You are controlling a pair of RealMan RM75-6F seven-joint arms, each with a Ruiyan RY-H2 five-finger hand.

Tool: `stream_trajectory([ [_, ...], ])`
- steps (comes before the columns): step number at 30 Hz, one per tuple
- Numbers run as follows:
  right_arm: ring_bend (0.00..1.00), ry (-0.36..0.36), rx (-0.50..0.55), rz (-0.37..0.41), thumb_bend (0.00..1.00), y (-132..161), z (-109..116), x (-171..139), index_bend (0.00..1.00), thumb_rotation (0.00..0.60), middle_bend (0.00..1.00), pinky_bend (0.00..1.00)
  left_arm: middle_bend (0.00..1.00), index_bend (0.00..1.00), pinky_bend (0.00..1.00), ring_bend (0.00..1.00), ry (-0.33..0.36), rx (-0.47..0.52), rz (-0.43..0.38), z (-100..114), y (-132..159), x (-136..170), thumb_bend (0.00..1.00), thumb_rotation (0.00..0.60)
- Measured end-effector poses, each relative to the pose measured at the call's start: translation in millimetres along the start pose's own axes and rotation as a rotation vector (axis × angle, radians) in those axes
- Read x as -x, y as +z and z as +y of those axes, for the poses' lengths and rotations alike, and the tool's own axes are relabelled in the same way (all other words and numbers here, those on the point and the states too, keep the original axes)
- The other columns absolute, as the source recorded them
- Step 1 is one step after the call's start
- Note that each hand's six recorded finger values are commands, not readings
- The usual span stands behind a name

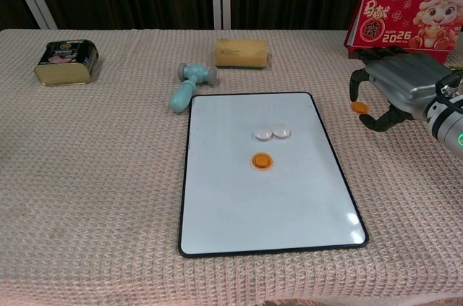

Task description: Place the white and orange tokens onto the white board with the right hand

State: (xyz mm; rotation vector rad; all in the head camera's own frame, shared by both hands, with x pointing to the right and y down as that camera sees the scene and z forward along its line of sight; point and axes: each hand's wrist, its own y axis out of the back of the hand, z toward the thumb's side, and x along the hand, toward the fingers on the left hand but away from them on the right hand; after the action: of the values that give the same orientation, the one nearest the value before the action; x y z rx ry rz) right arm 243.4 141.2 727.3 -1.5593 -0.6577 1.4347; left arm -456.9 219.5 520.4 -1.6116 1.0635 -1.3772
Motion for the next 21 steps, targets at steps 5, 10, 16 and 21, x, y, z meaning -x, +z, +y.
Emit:
stream_trajectory([
  [5,0.0,-0.036,-0.007,0.163,0.39,46.9,15.7,-24.2,0.5,0.6,0.0,0.0,0.07,0.1,0.11,0.0,0.005,0.002,-0.001,1.4,0.1,1.1,0.09,0.6],
  [10,0.0,-0.047,-0.052,0.269,0.39,77.3,19.3,-42.2,0.51,0.6,0.0,0.0,0.07,0.1,0.11,0.0,0.01,0.005,-0.001,2.9,-1.0,2.1,0.09,0.6],
  [16,0.0,-0.011,-0.084,0.29,0.39,90.6,8.1,-46.9,0.52,0.6,0.0,0.0,0.07,0.1,0.11,0.0,0.016,0.01,-0.003,4.8,-1.8,3.2,0.09,0.6],
  [21,0.0,0.017,-0.103,0.282,0.39,92.4,-2.8,-43.0,0.52,0.6,0.0,0.0,0.07,0.1,0.11,0.0,0.018,0.013,-0.002,5.6,-2.8,3.5,0.09,0.6],
])
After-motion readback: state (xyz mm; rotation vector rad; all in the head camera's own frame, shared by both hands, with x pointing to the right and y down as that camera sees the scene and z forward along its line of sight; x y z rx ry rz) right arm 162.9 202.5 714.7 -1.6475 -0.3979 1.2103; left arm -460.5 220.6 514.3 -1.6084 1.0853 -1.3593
